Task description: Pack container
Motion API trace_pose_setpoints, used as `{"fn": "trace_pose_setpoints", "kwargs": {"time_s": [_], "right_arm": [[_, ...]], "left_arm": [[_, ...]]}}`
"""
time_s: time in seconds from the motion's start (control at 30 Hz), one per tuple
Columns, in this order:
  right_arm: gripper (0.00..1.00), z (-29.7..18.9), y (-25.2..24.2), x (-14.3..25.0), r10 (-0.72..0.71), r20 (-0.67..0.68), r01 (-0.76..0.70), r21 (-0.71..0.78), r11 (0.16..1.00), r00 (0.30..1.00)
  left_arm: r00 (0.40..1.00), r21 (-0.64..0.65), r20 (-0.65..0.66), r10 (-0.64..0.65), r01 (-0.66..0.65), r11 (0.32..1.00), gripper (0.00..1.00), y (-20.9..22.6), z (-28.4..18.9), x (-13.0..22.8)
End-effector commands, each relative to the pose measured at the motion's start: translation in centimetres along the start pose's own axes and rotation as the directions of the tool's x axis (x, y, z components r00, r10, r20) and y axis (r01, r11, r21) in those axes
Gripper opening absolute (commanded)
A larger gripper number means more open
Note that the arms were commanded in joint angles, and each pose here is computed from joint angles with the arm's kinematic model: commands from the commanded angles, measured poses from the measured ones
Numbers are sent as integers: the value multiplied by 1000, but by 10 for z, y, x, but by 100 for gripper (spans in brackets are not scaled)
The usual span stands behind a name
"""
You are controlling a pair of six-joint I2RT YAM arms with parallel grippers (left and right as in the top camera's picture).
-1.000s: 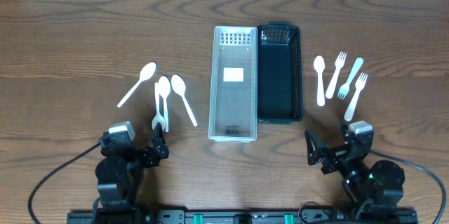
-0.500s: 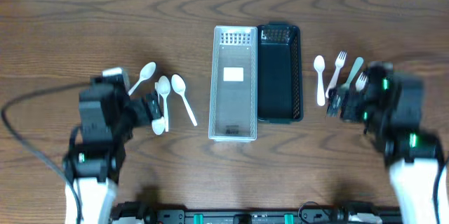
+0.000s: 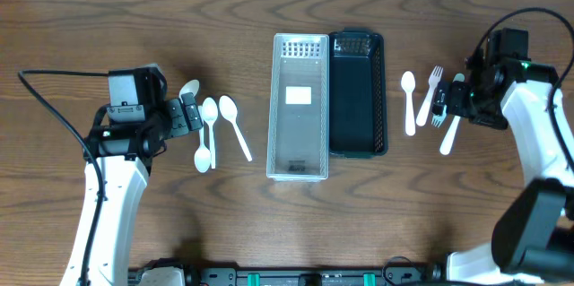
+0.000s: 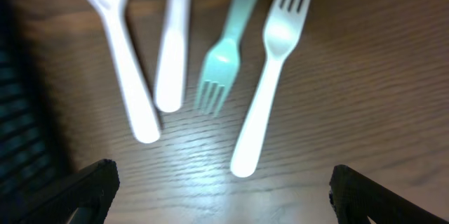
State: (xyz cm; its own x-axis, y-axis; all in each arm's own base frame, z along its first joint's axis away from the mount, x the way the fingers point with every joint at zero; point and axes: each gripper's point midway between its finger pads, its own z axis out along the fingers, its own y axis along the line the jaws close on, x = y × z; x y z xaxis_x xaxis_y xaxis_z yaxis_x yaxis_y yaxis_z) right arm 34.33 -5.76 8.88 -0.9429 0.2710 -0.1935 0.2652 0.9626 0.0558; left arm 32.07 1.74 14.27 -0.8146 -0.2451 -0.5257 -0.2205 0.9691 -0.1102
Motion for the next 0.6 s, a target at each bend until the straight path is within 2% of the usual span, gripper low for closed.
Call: {"fn": "trace_pose_setpoints", "kwargs": {"time_s": [0.0, 0.07, 0.13, 0.2, 0.57], "right_arm": [[99, 16, -13, -5, 64, -28, -64, -19, 998, 998], [98, 29, -22, -6, 152, -47, -153, -10, 988, 987], [89, 41, -30, -7, 207, -62, -208, 2, 978, 976], [84, 53, -36, -7, 255, -77, -255, 10, 967, 964], [52, 96, -43, 0, 297, -138, -293, 48, 955, 945]], "left_arm": [[1000, -22, 6, 4, -4, 1000, 98, 4, 0, -6], [1000, -22, 2, 4, -4, 1000, 98, 4, 1, -5], [1000, -22, 2, 4, -4, 1000, 98, 4, 1, -5], [1000, -22, 2, 4, -4, 1000, 98, 4, 1, -5], [1000, -22, 2, 4, -4, 1000, 98, 4, 1, -5]]}}
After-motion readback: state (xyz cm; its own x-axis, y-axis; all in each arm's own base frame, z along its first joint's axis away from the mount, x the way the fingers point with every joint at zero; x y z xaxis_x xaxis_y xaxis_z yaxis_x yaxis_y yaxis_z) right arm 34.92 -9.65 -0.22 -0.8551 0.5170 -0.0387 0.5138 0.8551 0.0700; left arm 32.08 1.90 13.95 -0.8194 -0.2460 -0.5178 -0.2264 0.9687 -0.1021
